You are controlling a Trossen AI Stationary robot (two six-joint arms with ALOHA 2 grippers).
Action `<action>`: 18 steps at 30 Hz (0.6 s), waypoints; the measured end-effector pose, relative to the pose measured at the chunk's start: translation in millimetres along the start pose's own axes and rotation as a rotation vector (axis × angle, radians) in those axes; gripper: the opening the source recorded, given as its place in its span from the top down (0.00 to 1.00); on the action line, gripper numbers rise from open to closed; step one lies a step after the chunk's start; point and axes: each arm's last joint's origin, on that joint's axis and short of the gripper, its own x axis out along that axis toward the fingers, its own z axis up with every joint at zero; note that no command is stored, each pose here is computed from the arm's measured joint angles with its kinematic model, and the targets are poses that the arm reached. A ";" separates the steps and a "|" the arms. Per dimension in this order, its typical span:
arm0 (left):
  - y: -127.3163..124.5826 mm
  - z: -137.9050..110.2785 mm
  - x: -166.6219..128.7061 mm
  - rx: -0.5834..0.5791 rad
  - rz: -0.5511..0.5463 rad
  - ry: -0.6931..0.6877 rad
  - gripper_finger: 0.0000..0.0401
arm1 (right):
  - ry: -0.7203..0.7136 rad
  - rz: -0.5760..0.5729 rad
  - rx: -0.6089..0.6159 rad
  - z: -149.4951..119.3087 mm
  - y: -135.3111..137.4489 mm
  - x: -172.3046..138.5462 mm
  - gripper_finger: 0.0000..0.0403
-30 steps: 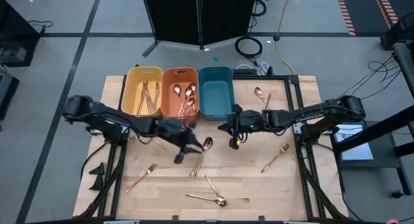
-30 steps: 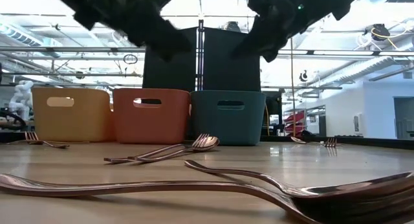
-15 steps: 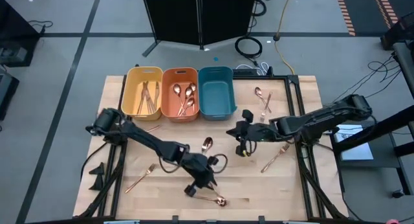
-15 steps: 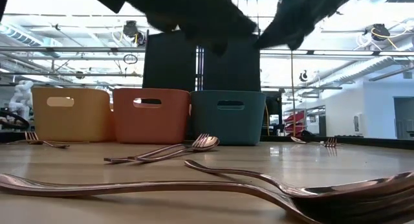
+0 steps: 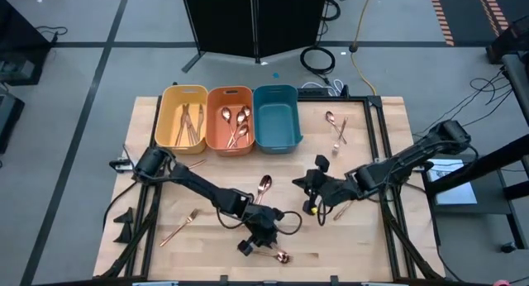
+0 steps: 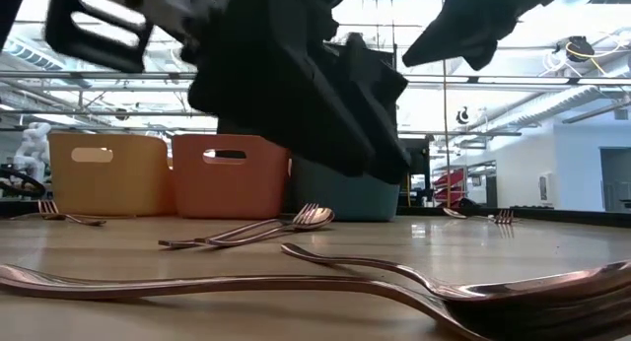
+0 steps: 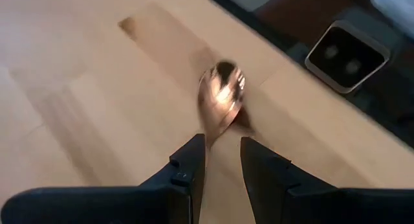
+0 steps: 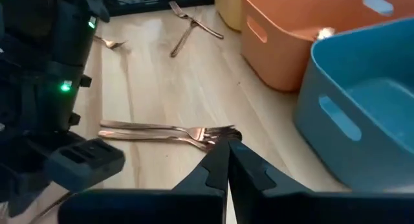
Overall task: Sort silverware
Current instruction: Put the gold spoon into the orange bin
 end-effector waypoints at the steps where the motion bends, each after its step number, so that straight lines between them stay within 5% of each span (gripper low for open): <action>1: 0.8 -1.5 -0.5 0.004 0.001 0.012 0.76 | -0.006 -0.016 0.009 -2.7 3.0 0.9 1.00; 18: 4.0 -12.2 5.1 0.080 0.048 0.084 0.76 | -0.120 -0.085 0.162 -15.1 26.6 -4.5 1.00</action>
